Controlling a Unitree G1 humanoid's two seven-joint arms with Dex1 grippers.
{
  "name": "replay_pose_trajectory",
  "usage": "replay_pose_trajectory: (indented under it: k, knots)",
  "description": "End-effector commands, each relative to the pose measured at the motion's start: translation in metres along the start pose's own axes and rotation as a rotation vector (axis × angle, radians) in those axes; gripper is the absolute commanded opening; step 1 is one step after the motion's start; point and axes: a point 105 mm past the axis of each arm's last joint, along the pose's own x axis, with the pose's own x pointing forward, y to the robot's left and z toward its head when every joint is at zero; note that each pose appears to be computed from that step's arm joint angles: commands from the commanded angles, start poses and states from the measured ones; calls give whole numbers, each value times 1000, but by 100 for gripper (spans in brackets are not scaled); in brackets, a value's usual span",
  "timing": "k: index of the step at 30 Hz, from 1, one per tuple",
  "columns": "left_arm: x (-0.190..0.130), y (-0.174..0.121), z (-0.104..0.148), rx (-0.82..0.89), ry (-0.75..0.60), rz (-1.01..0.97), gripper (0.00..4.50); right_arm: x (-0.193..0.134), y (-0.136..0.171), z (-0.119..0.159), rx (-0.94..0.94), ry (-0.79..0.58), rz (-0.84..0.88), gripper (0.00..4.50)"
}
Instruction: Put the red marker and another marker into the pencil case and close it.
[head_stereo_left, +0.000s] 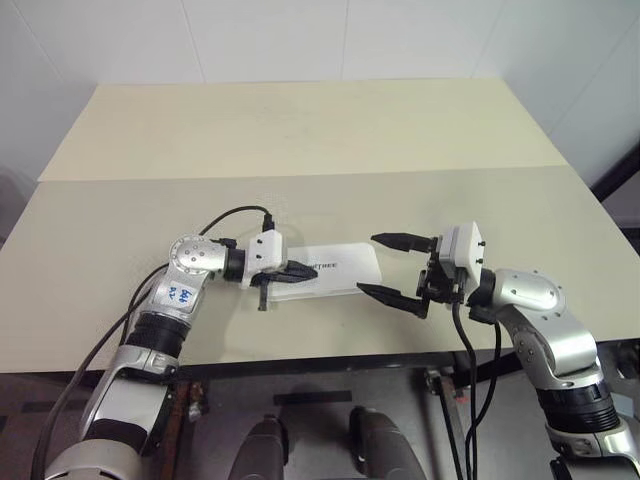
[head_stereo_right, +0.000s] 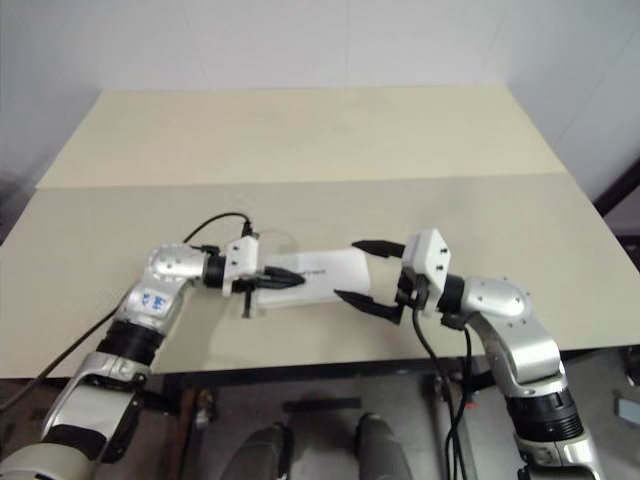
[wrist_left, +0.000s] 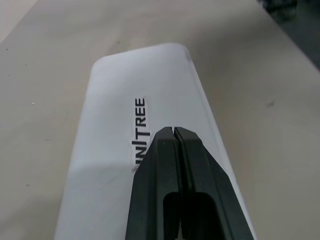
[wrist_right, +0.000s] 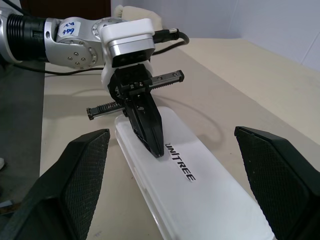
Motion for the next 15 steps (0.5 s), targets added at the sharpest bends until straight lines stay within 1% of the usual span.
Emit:
replay_pose_trajectory:
  k: [1,2,4,6,7,8,11,12,13,15]
  knots:
    - [-14,12,19,-1,-93,110,4,-2,3,11,-22,-41,9,424]
    - [-21,11,25,-18,-139,113,4,-3,3,10,-16,-41,12,424]
    - [-35,3,41,-89,-273,63,4,-5,2,9,-7,-42,15,424]
    - [-47,4,41,-81,-275,112,4,-7,1,7,-4,-35,13,424]
    - [-51,4,38,-79,-253,128,42,-8,0,6,-3,-32,10,424]
    - [-56,4,37,-61,-241,149,66,-10,-1,4,-9,-25,6,424]
    - [-70,0,34,-70,-229,174,163,-15,-5,3,-35,-19,-12,424]
    - [-78,-4,30,-85,-212,172,192,-19,-7,3,-54,-15,-28,424]
    - [-82,-8,28,-94,-200,170,234,-21,-9,3,-67,-13,-38,424]
    - [-94,-18,25,-100,-184,169,299,-28,-12,1,-65,2,-54,424]
